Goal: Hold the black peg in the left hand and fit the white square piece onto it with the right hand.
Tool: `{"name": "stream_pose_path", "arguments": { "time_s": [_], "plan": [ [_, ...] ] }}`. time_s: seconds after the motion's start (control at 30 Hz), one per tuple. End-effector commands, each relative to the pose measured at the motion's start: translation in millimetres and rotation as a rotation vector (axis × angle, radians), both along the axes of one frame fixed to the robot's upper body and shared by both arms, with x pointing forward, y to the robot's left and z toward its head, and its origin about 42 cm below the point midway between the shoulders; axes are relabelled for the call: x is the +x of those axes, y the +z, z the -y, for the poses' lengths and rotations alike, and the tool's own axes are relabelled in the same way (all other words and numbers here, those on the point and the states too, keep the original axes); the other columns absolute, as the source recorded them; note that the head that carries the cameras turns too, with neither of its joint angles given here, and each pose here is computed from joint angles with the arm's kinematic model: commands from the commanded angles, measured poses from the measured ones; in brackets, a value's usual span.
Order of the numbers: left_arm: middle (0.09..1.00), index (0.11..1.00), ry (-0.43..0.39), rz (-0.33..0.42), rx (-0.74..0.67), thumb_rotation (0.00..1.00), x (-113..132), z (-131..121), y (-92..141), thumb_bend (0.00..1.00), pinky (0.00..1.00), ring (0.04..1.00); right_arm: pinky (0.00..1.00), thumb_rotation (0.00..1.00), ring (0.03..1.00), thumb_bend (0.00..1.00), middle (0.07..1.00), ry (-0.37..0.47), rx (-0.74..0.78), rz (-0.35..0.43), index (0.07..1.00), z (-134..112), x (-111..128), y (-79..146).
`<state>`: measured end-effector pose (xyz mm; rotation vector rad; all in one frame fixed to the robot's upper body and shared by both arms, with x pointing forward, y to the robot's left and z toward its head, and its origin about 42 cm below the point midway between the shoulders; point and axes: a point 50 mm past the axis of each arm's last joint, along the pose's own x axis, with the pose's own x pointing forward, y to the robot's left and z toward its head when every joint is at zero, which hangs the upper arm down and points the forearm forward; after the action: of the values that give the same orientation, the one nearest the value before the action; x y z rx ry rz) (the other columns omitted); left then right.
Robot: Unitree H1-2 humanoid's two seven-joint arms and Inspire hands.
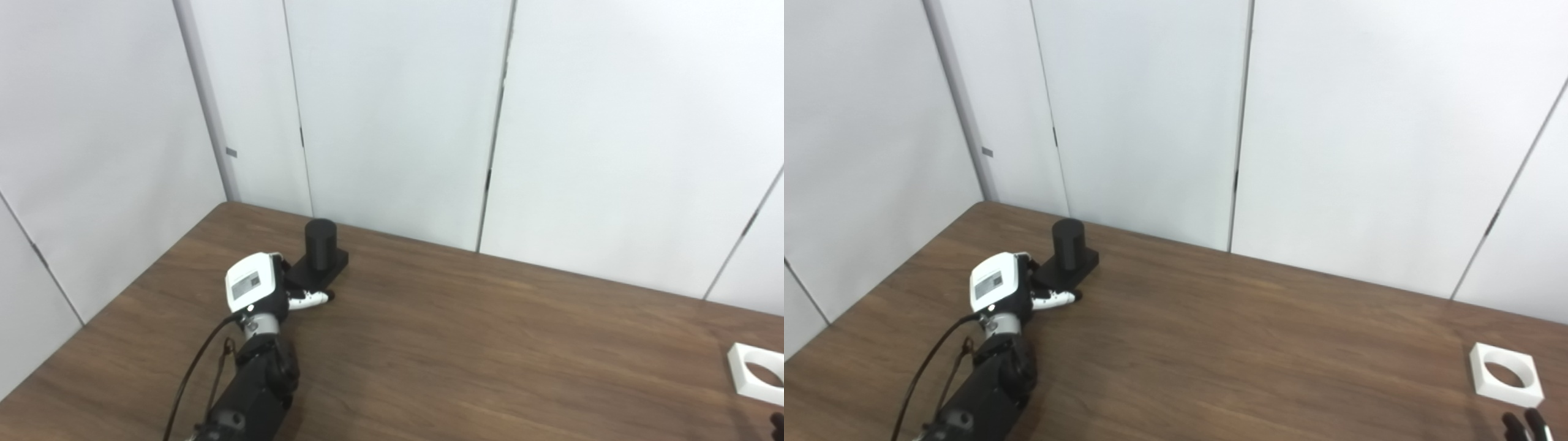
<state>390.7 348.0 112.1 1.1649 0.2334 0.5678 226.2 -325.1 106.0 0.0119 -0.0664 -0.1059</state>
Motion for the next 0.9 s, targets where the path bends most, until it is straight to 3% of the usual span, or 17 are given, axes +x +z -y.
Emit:
{"name": "stream_pose_path", "arguments": {
  "time_s": [0.0,0.5,0.87],
  "plan": [
    [0.722,0.484,-0.042,0.045,-0.004,0.05,4.4,7.1,15.0,0.51,0.72,0.765,1.0,0.95,1.0,0.69,0.969,-0.002,0.026,-0.04,1.0,-6.3,-11.1,-15.8],
    [0.728,0.486,-0.25,0.054,-0.11,0.06,-31.4,45.2,27.6,0.51,0.66,0.744,1.0,0.98,1.0,0.58,0.996,0.008,0.007,-0.02,1.0,-14.0,-12.8,-7.1],
    [0.763,0.49,-0.506,-0.026,-0.197,0.06,-69.1,86.6,26.8,0.5,0.65,0.773,1.0,1.0,1.0,0.49,0.995,0.017,-0.021,-0.024,1.0,-25.1,-13.2,5.6]
  ]
}}
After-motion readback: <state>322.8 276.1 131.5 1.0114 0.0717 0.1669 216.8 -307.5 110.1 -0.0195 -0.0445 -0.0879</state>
